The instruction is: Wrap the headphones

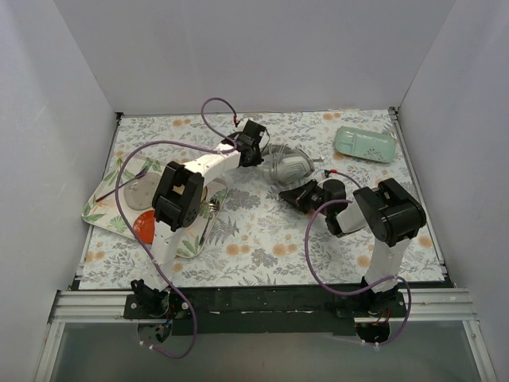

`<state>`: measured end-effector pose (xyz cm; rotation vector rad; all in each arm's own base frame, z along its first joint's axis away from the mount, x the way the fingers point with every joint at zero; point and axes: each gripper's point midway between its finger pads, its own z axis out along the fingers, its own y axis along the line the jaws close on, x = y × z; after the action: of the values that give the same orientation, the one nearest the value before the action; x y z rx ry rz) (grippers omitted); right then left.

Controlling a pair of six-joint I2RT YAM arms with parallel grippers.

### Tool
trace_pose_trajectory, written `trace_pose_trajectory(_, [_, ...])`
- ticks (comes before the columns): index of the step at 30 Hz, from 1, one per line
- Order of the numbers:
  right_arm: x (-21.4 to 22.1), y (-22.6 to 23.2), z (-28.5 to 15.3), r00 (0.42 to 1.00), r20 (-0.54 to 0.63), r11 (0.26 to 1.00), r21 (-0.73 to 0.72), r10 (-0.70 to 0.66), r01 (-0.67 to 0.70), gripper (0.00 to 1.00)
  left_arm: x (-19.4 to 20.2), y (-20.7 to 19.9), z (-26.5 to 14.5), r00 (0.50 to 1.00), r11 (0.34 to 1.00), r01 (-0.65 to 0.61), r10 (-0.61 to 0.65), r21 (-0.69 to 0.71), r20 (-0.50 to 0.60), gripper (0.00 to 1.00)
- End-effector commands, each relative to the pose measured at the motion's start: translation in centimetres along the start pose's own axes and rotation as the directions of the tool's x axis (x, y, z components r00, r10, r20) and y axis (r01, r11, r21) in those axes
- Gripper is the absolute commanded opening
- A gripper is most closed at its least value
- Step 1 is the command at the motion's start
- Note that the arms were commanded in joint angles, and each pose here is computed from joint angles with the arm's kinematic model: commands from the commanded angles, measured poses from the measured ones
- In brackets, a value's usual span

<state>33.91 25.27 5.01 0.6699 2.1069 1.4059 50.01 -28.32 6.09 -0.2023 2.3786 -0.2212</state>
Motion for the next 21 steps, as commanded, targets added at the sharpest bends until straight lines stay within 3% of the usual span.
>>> trace_pose_trajectory(1, [1.8, 0.9, -0.5, 0.993, -0.059, 0.992, -0.067, 0.101, -0.105, 0.02, -5.4, 1.2, 0.5, 0.956, 0.994, 0.100, -0.083, -0.048, 0.283, 0.00])
trace_pose_trajectory(12, [2.6, -0.5, -3.8, 0.972, 0.014, 0.968, -0.084, 0.237, -0.235, 0.31, 0.3, 2.1, 0.1, 0.961, 0.996, -0.050, 0.068, -0.075, 0.267, 0.00])
trace_pose_trajectory(21, [1.8, 0.2, -5.9, 0.976, 0.100, 0.976, -0.119, 0.195, -0.182, 0.33, 1.7, 2.6, 0.4, 0.959, 0.989, -0.129, 0.142, -0.069, 0.247, 0.00])
